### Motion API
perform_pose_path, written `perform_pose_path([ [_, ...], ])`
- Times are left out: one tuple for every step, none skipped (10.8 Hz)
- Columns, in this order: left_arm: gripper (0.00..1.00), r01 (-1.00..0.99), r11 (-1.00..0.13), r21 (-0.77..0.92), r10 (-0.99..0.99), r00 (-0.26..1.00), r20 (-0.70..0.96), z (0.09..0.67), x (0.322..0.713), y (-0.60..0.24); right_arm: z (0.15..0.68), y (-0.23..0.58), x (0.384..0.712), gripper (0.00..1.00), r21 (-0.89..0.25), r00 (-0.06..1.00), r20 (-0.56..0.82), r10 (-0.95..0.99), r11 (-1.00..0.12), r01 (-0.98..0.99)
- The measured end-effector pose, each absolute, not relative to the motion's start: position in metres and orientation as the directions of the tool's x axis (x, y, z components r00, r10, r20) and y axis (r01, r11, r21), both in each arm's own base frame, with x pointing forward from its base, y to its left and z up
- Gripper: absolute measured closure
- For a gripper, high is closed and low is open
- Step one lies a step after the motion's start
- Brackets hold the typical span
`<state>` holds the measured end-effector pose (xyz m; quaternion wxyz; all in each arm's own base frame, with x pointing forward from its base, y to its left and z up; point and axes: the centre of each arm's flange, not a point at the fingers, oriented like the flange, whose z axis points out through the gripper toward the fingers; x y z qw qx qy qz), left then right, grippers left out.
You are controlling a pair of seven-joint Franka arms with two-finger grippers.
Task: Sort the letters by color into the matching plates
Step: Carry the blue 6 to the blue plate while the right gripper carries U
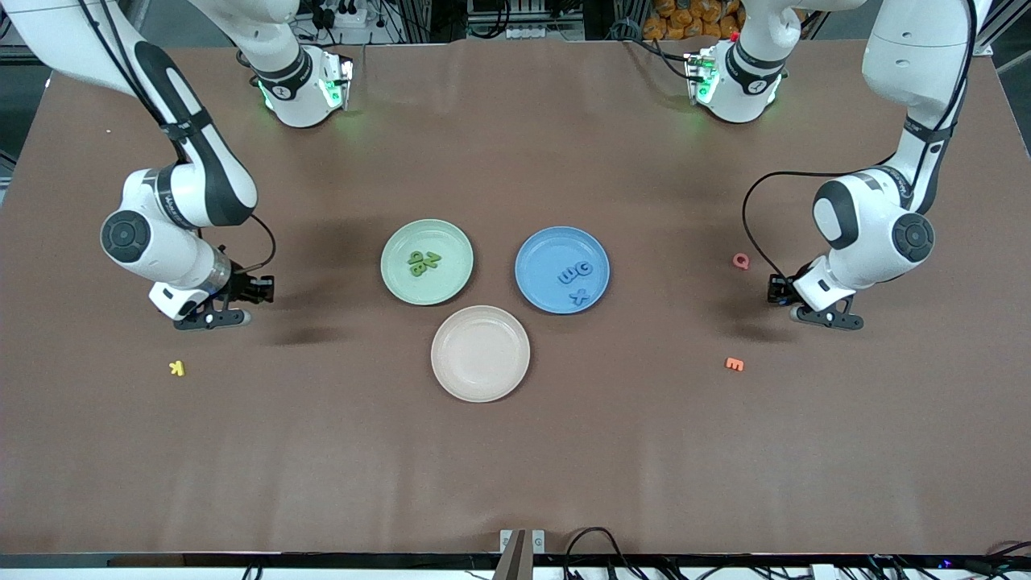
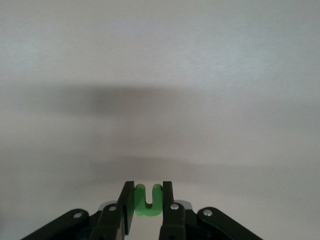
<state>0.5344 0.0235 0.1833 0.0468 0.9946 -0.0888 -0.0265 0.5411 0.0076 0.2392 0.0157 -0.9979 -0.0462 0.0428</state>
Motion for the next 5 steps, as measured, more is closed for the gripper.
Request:
perform_pose_path([
  [0.63,-0.179,-0.977,0.113,-0.186,0.981,-0.055,0.191,0.543,0.021,0.244,0.022,0.539,0.73,-0.047,0.991,-0.096,0.092,-0.995,0.087],
  [0.63,-0.195,-0.973,0.121,-0.204,0.977,-0.065,0.201,0.553,0.018,0.247,0.037,0.537,0.73,-0.05,0.991,-0.107,0.085,-0.995,0.08],
  [0.63,-0.215,-0.97,0.11,-0.224,0.972,-0.074,0.213,0.565,0.016,0.252,0.05,0.535,0.73,-0.047,0.99,-0.116,0.083,-0.996,0.078],
  [0.63,-0.218,-0.972,0.085,-0.226,0.97,-0.094,0.227,0.577,0.012,0.256,0.061,0.533,0.73,-0.047,0.989,-0.125,0.076,-0.996,0.071],
  [0.63,-0.206,-0.976,0.069,-0.213,0.971,-0.112,0.242,0.587,0.004,0.261,0.073,0.53,0.73,-0.064,0.989,-0.13,0.069,-0.996,0.062],
])
